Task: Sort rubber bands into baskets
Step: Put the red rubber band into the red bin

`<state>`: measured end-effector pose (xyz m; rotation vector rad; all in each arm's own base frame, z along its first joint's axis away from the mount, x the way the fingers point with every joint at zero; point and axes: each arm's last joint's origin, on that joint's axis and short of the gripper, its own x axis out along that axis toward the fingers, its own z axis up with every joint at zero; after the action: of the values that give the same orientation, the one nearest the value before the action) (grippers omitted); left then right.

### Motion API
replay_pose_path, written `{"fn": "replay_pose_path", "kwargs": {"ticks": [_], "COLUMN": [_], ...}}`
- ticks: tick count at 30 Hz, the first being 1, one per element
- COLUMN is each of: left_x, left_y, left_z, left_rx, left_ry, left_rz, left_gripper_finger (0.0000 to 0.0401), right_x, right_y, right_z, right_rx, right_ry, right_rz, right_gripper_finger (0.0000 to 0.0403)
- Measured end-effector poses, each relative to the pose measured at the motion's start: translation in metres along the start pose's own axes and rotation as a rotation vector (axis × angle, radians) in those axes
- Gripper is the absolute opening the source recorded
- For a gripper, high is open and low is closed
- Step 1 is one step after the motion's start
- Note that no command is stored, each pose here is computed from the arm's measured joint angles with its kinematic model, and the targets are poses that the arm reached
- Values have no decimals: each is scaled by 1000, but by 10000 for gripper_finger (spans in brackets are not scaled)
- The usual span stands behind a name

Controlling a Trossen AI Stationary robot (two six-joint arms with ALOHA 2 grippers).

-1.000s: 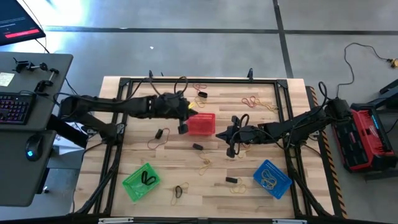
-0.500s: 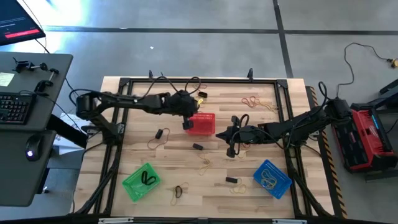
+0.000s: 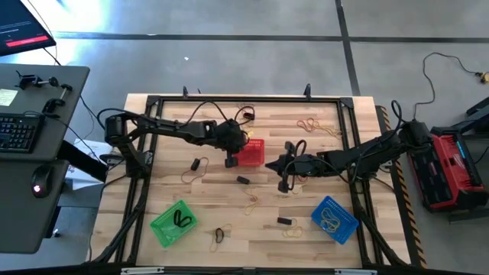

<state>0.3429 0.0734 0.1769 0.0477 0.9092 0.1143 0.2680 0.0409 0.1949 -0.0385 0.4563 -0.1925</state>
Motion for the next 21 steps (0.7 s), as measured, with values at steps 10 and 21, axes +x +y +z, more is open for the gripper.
{"fn": "replay_pose_path", "kwargs": {"ticks": [10, 21], "left_x": [-16, 18], "left_y": [6, 6], "left_z": [27, 12], "left_rx": [22, 18], "left_ry": [19, 135], "left_rz": [-4, -19], "left_gripper_finger": [0, 0], "right_x": [0, 0], "right_y": [-1, -1], "right_z": [0, -1], "right_rx": [1, -2], "right_ry": [-2, 5], "right_rz": [-21, -21], "right_gripper_finger": [0, 0]}}
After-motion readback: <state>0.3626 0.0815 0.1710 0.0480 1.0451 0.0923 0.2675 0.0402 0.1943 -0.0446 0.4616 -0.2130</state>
